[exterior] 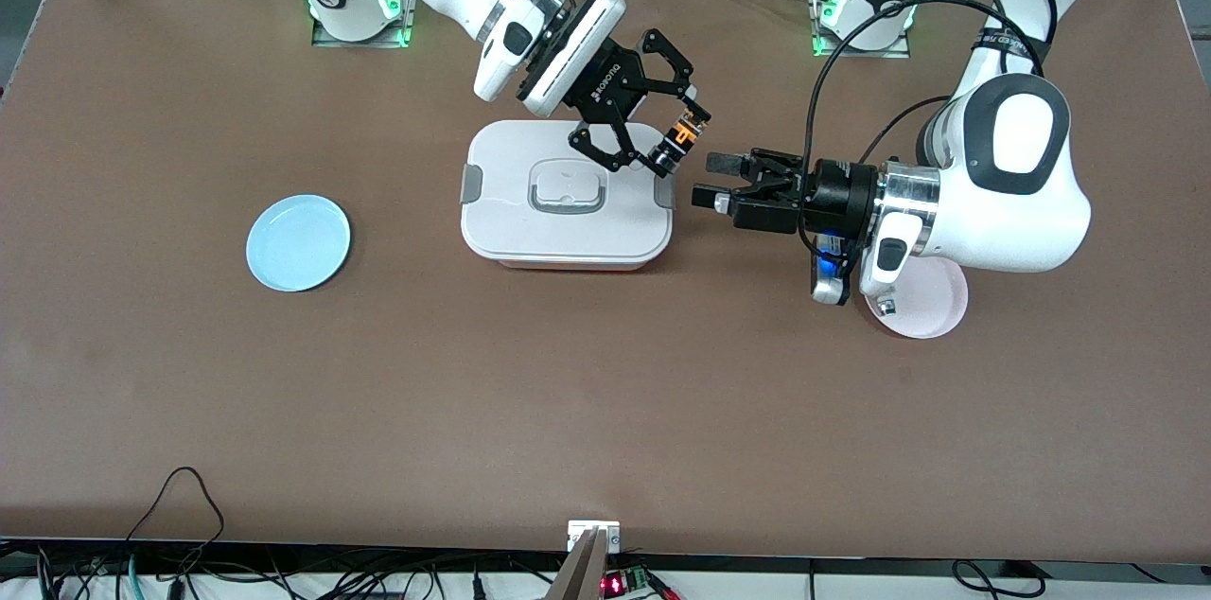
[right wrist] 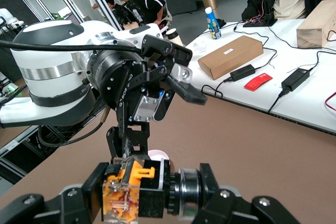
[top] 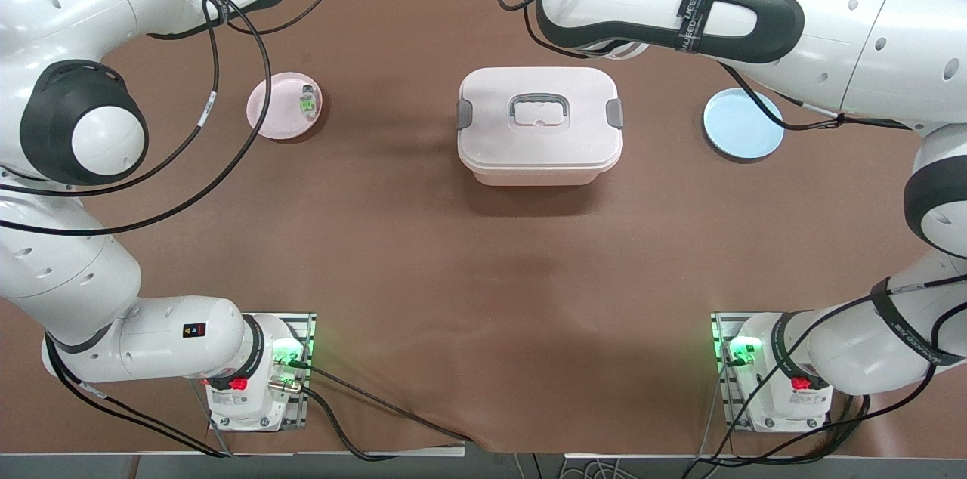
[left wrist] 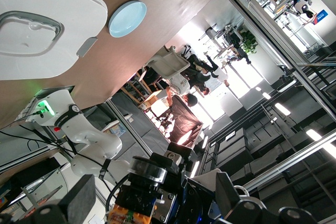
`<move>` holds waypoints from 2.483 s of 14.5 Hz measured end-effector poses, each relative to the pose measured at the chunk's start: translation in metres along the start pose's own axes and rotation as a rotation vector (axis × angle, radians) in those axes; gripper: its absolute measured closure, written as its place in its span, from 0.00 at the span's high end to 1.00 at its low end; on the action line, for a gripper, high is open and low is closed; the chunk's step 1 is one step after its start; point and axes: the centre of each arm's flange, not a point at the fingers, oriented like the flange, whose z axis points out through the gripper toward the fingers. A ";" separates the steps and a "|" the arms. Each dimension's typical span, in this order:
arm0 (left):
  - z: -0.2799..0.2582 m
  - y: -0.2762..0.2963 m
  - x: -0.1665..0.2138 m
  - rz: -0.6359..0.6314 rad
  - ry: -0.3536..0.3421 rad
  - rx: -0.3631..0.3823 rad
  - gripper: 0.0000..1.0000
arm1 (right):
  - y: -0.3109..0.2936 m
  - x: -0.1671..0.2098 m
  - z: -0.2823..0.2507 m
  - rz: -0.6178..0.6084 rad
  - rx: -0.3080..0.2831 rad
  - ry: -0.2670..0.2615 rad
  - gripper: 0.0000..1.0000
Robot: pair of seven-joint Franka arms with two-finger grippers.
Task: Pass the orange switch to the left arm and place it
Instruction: 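Close the left gripper on the orange switch beside the right gripper, then open the right gripper and pull it back while the left gripper holds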
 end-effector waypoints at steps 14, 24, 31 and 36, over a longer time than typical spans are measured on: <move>0.032 -0.009 -0.019 -0.001 -0.039 0.043 0.61 | -0.001 0.004 -0.002 0.000 0.000 0.011 0.74; 0.022 -0.006 -0.023 0.001 -0.046 0.029 0.47 | -0.006 0.012 -0.004 0.031 0.011 0.028 0.88; -0.050 -0.011 -0.006 -0.004 0.049 0.012 0.45 | -0.011 0.023 -0.007 0.111 0.036 0.017 1.00; -0.107 -0.051 0.014 0.002 0.224 0.317 0.45 | 0.030 0.036 -0.012 0.218 0.067 -0.183 1.00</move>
